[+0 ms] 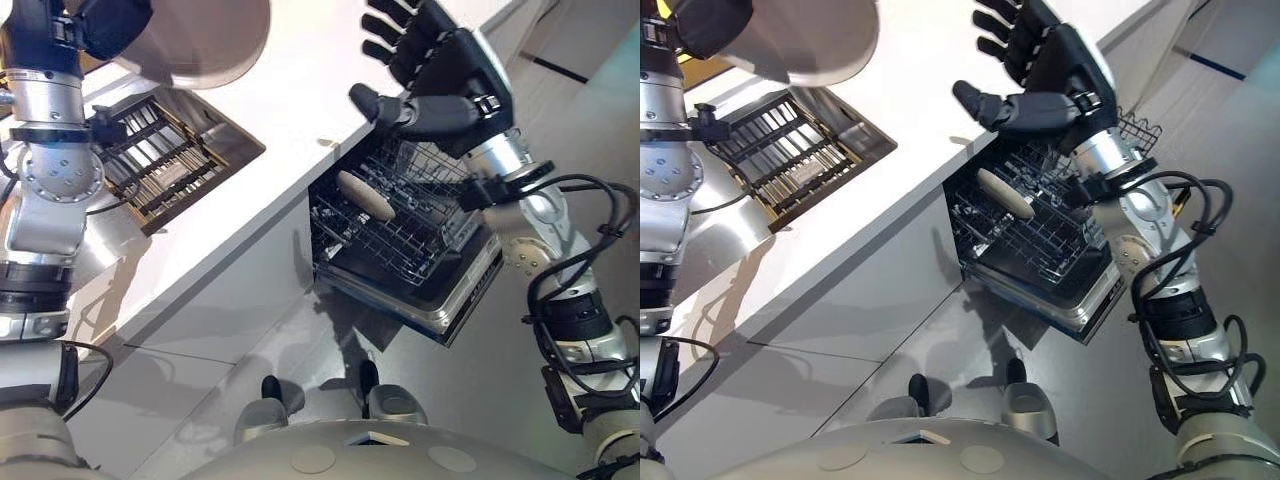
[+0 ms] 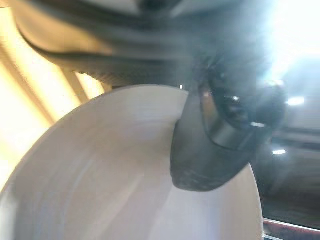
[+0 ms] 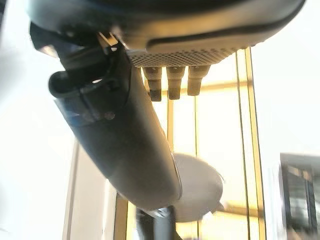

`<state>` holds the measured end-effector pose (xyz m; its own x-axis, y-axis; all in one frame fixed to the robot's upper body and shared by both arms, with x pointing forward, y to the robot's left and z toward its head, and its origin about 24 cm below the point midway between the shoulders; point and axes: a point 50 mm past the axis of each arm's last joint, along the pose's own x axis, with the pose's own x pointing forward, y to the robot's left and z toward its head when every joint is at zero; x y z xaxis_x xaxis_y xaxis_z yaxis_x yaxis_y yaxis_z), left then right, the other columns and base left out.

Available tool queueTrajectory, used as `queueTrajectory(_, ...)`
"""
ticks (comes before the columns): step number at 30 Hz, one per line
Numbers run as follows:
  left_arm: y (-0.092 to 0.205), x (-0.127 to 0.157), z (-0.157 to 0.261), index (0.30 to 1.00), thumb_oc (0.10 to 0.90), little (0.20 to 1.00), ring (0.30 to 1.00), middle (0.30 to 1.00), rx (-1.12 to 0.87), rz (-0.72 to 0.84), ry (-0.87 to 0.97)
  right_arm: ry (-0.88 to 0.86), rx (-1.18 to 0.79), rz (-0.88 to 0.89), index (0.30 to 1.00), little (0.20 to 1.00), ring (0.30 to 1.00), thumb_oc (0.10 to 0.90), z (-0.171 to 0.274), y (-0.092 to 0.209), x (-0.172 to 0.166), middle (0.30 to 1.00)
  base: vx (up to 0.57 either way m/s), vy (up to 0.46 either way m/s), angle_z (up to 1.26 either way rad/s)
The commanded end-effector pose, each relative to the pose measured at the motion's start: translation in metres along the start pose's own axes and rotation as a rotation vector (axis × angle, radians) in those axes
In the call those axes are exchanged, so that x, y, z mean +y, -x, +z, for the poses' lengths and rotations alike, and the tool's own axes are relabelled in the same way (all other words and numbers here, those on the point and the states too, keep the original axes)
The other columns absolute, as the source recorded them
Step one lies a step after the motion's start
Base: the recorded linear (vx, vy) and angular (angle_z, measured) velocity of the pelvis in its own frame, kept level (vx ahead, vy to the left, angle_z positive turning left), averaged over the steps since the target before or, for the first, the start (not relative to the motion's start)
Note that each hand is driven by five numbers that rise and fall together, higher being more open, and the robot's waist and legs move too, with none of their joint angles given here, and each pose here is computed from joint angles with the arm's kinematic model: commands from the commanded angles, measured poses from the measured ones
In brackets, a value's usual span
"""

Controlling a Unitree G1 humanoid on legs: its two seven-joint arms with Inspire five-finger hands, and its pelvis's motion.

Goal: Pick up plates and place into dishwasher.

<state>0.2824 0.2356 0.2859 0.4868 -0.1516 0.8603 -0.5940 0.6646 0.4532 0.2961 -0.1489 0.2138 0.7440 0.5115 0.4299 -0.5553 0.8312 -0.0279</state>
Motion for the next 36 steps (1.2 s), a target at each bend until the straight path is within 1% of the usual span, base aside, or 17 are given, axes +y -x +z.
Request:
queueTrajectory(1, -0.017, 0.004, 0.028, 0.300, 0.100, 0.200, 0.300, 0.300, -0.175, 0.069, 0.011, 0.009, -0.255, 0.095, 0.900, 0.900, 0.900, 0.800, 0.053, -0.025, 0.023, 0.900, 0.00, -0.032, 0.02)
queueTrajectory(12, -0.014, -0.028, 0.044, 0.300, 0.100, 0.200, 0.300, 0.300, -0.173, -0.012, 0.183, -0.011, -0.177, 0.154, 0.900, 0.900, 0.900, 0.800, 0.038, -0.042, 0.044, 0.900, 0.00, 0.000, 0.01)
queueTrajectory(18, -0.012, -0.042, 0.052, 0.300, 0.100, 0.200, 0.300, 0.300, -0.180, -0.075, 0.238, -0.030, -0.151, 0.169, 0.900, 0.900, 0.900, 0.800, 0.033, -0.048, 0.052, 0.900, 0.00, 0.000, 0.00)
queueTrajectory(22, -0.010, -0.048, 0.056, 0.300, 0.100, 0.200, 0.300, 0.300, -0.186, -0.099, 0.270, -0.064, -0.089, 0.206, 0.900, 0.900, 0.900, 0.800, 0.024, -0.049, 0.057, 0.900, 0.00, 0.000, 0.00)
queueTrajectory(24, -0.010, -0.051, 0.059, 0.300, 0.100, 0.200, 0.300, 0.300, -0.190, -0.110, 0.285, -0.079, -0.080, 0.215, 0.371, 0.282, 0.371, 0.182, 0.021, -0.049, 0.059, 0.371, 0.00, 0.000, 0.00)
queueTrajectory(25, -0.009, -0.053, 0.060, 0.300, 0.100, 0.200, 0.300, 0.300, -0.190, -0.117, 0.288, -0.090, -0.082, 0.217, 0.300, 0.200, 0.300, 0.100, 0.021, -0.049, 0.060, 0.300, 0.00, 0.000, 0.00)
queueTrajectory(30, -0.006, -0.061, 0.060, 0.300, 0.100, 0.200, 0.300, 0.300, -0.158, -0.154, 0.305, -0.109, -0.114, 0.206, 0.300, 0.200, 0.300, 0.100, 0.020, -0.049, 0.064, 0.300, 0.01, 0.001, 0.00)
queueTrajectory(36, 0.010, -0.073, 0.048, 0.300, 0.100, 0.200, 0.300, 0.300, -0.063, -0.254, 0.345, -0.110, -0.135, 0.158, 0.300, 0.200, 0.300, 0.100, 0.022, -0.046, 0.061, 0.300, 0.00, 0.000, 0.00)
